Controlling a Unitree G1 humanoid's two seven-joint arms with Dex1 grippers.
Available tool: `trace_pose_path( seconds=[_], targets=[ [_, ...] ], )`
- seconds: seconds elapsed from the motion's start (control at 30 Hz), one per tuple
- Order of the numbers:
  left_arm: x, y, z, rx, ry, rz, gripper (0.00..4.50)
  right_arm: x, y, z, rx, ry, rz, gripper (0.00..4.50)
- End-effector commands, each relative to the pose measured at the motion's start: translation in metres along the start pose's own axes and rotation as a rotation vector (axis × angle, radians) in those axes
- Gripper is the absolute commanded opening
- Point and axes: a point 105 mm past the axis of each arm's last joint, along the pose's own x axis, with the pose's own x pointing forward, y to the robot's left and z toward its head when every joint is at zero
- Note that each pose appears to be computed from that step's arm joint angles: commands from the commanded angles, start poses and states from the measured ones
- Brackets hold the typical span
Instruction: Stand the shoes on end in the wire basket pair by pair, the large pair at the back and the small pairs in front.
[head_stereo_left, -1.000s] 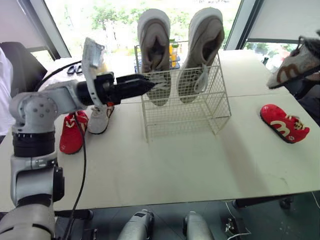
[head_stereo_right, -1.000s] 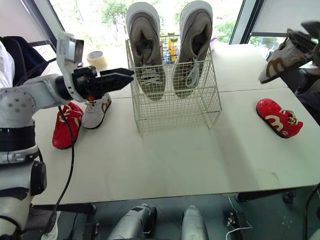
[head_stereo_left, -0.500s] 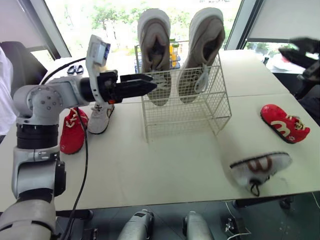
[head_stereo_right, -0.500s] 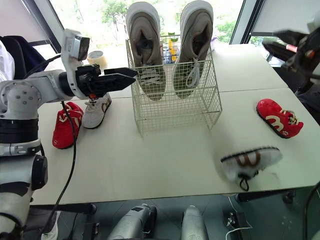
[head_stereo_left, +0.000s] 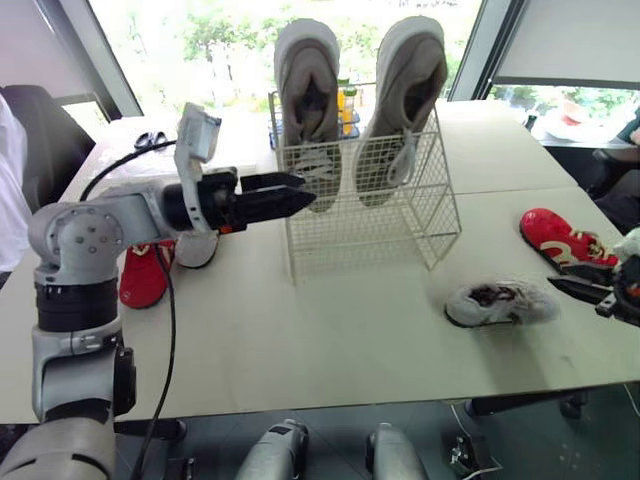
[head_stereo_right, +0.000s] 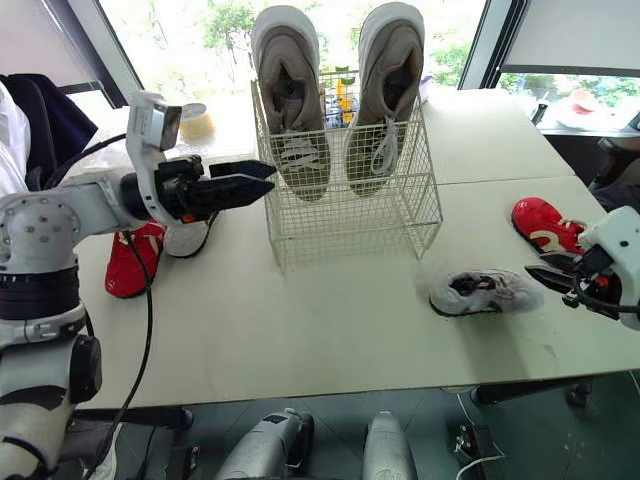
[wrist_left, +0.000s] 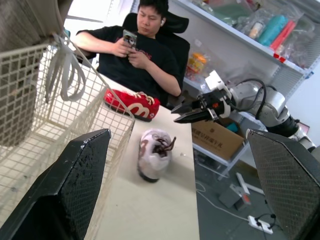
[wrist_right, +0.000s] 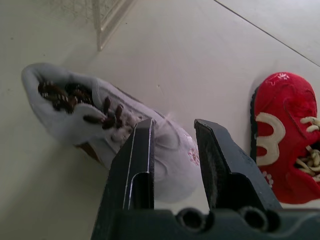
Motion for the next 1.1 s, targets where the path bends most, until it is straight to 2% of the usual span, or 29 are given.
trace_pose_path(
  seconds=[0.03,0.2,0.3,0.4,0.5,0.7,1.1],
  targets=[
    [-0.001,-0.010,-0.002,0.040,0.030,-0.034,4.50,-0.011,0.004,0.010,-0.020,-0.020,0.001,1.32],
    [-0.002,-0.011,-0.008,0.048,0.058,-0.037,4.50,-0.015,0.023,0.013,0.008,-0.020,0.072,1.32],
    [-0.001,-0.010,-0.011,0.054,0.066,-0.028,4.50,-0.009,0.047,0.023,-0.002,-0.040,0.141,1.32],
    [-0.001,-0.010,-0.012,0.052,0.066,-0.030,4.50,-0.004,0.071,0.040,-0.063,-0.076,0.224,1.32],
    [0.000,-0.009,-0.015,0.048,0.068,-0.029,4.50,0.006,0.083,0.049,-0.206,-0.036,0.276,1.32],
    [0.002,-0.008,-0.020,0.064,0.074,-0.018,4.50,0.021,0.091,0.049,-0.255,-0.004,0.368,1.32],
    [-0.003,-0.009,-0.025,0.080,0.067,0.021,4.50,0.041,0.074,0.024,-0.221,0.082,0.326,1.32]
  ],
)
